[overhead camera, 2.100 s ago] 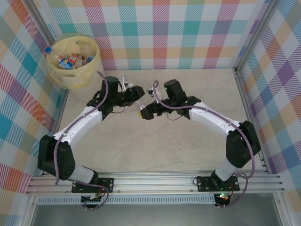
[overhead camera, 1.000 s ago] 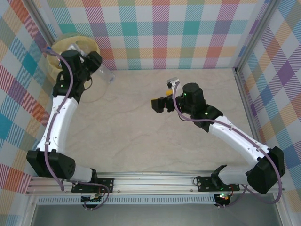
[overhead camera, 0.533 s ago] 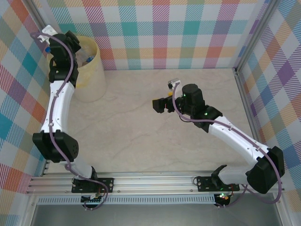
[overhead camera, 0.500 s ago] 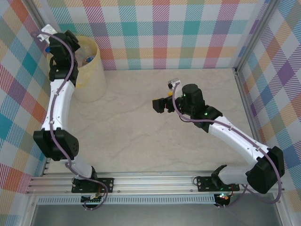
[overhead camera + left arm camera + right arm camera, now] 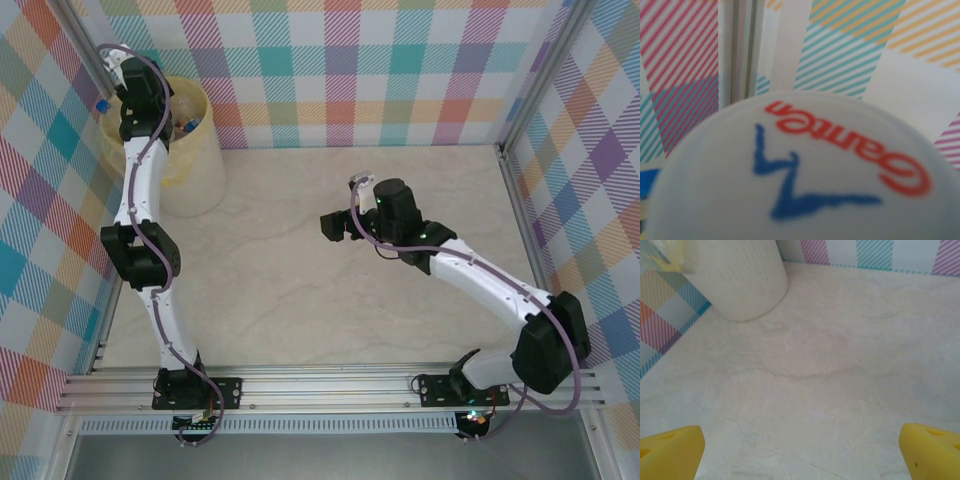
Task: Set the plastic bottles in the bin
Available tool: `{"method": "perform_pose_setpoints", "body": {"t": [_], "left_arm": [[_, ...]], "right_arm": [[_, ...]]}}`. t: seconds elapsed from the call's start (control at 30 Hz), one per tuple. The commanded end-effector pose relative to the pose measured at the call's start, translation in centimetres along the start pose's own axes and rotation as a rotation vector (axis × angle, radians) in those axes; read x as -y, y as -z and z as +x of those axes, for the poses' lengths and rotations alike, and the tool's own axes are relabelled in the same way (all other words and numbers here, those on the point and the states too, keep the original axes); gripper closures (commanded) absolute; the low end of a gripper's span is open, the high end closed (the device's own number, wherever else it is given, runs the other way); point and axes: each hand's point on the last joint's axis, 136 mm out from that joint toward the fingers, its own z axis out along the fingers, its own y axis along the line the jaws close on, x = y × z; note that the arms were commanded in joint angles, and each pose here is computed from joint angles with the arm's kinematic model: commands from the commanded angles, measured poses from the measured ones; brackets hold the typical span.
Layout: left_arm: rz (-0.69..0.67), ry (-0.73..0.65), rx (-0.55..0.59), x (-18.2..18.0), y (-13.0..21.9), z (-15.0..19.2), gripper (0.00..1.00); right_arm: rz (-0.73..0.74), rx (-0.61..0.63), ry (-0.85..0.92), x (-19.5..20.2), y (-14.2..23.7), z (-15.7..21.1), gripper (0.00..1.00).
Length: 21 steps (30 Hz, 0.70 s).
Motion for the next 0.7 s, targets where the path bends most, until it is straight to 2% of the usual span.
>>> {"method": "perform_pose_setpoints", "body": {"t": [0.0, 0.17, 0.37, 0.4, 0.47, 0.53, 0.67], "left_arm": [[0.009, 0.087, -0.034, -0.8, 1.8, -2.9, 0.46], [0.048, 0.134, -0.107, -0.8, 2.0, -1.9, 0.44], [-0.006, 0.145, -0.140, -2.3, 0.1, 0.2, 0.40], [-0.010, 0.151, -0.141, -2.5, -0.1, 0.3, 0.36], [-0.001, 0.164, -0.148, -2.7, -0.3, 0.2, 0.20], [0.043, 0.158, -0.148, -2.0, 0.2, -0.7, 0.09], [0.110, 0.151, -0.118, -1.0, 2.2, -3.6, 0.02]], "right_arm": [[0.001, -0.011, 0.016, -0.2, -0.7, -0.9, 0.00], [-0.012, -0.035, 0.012, -0.3, -1.7, -0.5, 0.00], [-0.019, -0.040, 0.011, -0.5, -1.7, -0.5, 0.00], [-0.017, -0.037, 0.012, -0.5, -1.7, -0.6, 0.00], [-0.010, -0.037, 0.014, -0.3, -1.5, -0.6, 0.00], [-0.008, -0.035, 0.015, -0.3, -1.4, -0.7, 0.00], [-0.009, -0.032, 0.011, -0.4, -1.5, -0.8, 0.00]]}}
